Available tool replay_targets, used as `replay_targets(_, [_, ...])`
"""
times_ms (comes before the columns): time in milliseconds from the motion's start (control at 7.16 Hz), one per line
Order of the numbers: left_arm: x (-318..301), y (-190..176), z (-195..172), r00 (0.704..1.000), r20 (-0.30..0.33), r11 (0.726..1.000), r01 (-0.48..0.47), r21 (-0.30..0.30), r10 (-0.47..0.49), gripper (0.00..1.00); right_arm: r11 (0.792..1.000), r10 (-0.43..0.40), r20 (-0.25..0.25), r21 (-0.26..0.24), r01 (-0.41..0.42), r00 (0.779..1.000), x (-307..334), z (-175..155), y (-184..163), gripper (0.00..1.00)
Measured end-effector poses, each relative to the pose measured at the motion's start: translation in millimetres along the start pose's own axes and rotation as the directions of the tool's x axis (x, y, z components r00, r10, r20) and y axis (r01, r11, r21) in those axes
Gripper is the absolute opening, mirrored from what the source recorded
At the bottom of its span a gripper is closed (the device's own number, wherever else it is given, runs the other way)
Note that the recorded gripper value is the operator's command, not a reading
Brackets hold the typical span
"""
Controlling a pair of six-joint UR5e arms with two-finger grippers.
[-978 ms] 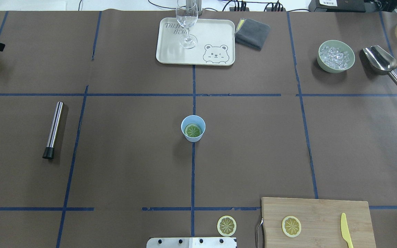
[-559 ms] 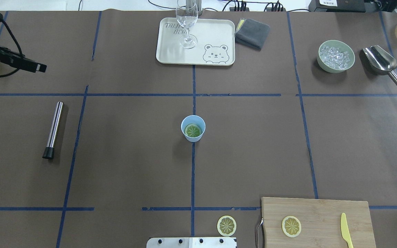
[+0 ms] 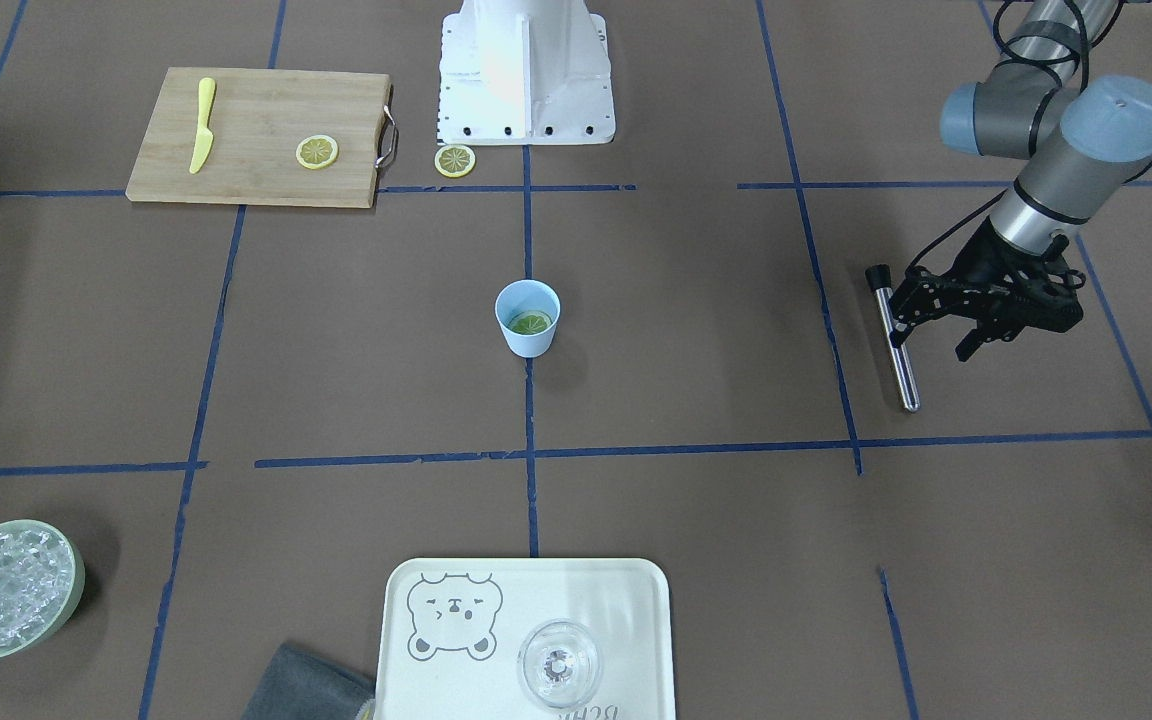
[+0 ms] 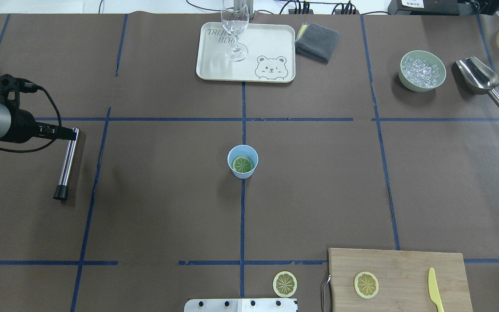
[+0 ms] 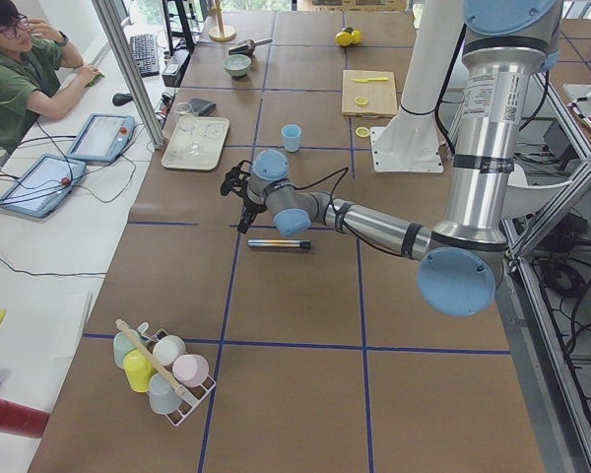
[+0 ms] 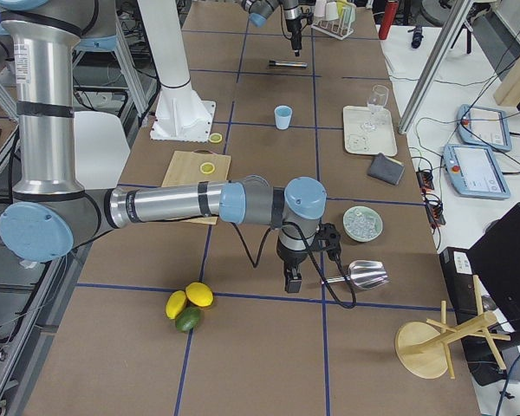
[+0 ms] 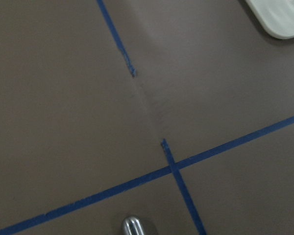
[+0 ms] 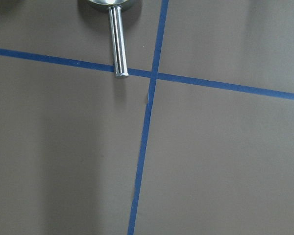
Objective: Squeeze lemon into cup
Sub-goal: 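Reach the left gripper down and grasp the metal muddler rod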
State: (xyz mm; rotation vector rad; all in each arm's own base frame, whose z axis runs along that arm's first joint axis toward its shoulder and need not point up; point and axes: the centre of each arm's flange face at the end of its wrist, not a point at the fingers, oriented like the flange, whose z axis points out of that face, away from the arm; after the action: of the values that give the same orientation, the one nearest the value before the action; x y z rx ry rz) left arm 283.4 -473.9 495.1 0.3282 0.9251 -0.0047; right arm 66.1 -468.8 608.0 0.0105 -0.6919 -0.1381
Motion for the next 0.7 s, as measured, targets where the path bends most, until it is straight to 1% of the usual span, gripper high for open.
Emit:
replay_targets(140, [5.4,7.4,10.7,0.999,0.011,0.999,0.050,-0.012,-0.049,0.63,1.000,0.001,0.000,-0.002,-0.001,1.000,0.6,1.0,1.4,1.00])
replay_targets(279, [7.6,11.1,17.6,0.997,0.021,0.997,0.071,-0.022,-0.070,0.63,1.000,0.002,0.000,-0.004,-0.002,1.000,1.1,1.8,2.7,1.00])
replay_targets(419, [7.2,13.2,21.1,0.997,0.031,0.997,0.068,-0.032,-0.067,0.63,1.000,0.001,0.000,-0.005,-0.001,1.000,1.3,2.2,3.4,1.00])
replay_targets(699, [1.8,15.7,27.6,0.999,0.050,0.999,0.021,-0.050,-0.019,0.63,1.000,0.001,0.001,-0.005,-0.001,1.000,1.3,2.3,3.8,1.00])
